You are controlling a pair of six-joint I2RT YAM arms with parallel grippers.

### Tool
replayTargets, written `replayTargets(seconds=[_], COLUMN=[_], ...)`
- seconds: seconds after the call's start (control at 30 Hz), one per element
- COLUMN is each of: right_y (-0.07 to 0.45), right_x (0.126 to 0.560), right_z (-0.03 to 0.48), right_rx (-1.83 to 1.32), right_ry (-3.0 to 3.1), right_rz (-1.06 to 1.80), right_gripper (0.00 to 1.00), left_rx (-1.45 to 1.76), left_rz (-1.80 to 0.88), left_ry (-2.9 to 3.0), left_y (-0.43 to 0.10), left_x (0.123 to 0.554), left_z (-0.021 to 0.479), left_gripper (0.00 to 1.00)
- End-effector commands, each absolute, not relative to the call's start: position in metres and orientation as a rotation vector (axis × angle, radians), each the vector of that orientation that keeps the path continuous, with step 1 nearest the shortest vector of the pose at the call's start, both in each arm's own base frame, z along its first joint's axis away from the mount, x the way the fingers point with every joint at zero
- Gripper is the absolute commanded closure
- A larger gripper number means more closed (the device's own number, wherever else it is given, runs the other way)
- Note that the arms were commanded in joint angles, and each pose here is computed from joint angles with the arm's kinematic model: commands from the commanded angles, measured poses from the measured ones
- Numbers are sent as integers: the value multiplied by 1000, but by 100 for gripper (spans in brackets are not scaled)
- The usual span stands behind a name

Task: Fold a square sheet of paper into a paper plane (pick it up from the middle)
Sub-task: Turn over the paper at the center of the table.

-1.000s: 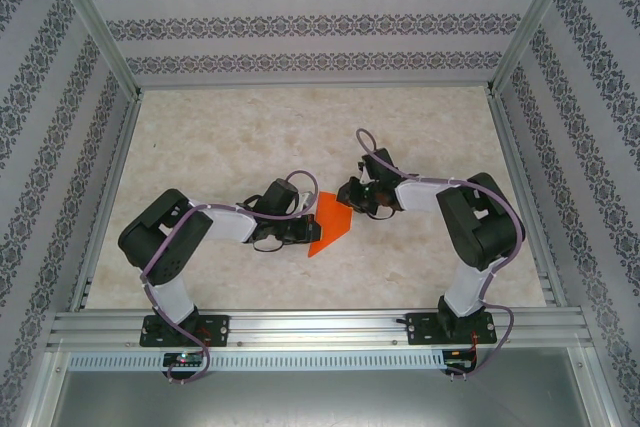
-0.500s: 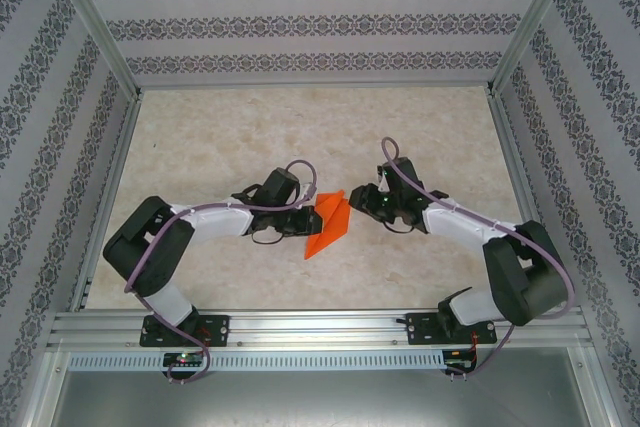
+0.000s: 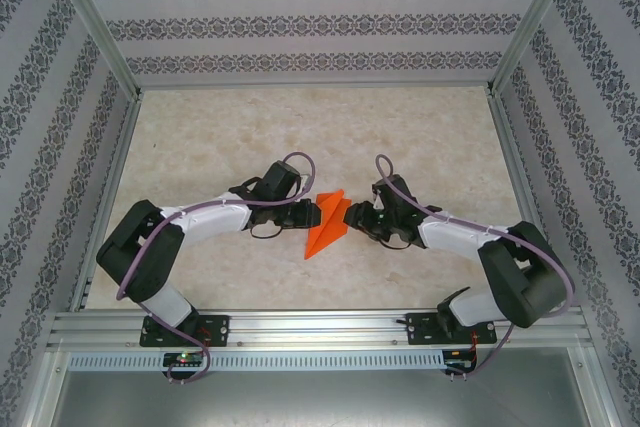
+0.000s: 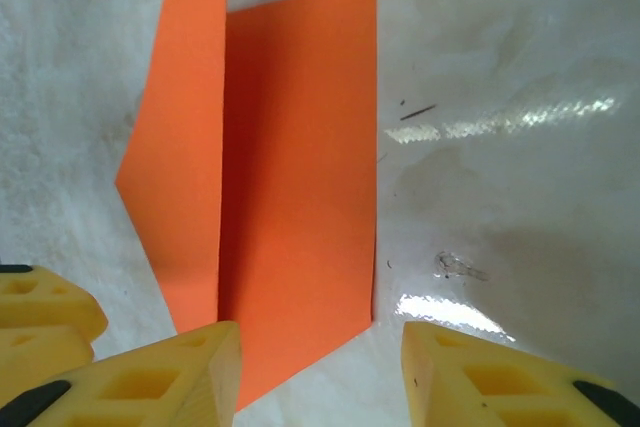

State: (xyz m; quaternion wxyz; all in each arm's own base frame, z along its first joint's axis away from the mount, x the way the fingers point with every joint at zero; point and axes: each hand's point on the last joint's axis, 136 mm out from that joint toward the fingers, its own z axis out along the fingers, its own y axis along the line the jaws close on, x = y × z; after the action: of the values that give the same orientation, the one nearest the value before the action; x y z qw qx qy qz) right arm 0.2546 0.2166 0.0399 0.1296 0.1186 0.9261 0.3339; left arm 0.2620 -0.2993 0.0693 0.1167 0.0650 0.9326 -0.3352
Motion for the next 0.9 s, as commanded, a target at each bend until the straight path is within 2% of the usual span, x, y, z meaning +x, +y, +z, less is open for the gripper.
replayTargets(seconds=[0.0, 0.2, 0.57, 0.87], right_y=[226, 242, 244, 249], right_x=[263, 263, 261, 267], right_z=[42, 39, 25, 41], right_rx=[377, 378, 416, 417], right_ry=[2671, 2655, 2692, 2647], right_rz=[1000, 1075, 1022, 1040], right_gripper=[55, 56, 57, 57], left_rx=[235, 252, 269, 267], left_rz=[-866, -794, -814, -808], left_ry=[2756, 2777, 2822, 2857], left_y=[-294, -287, -291, -289], left_x=[263, 263, 258, 253], left_z=[65, 57, 40, 25], left_gripper=[73, 70, 69, 71])
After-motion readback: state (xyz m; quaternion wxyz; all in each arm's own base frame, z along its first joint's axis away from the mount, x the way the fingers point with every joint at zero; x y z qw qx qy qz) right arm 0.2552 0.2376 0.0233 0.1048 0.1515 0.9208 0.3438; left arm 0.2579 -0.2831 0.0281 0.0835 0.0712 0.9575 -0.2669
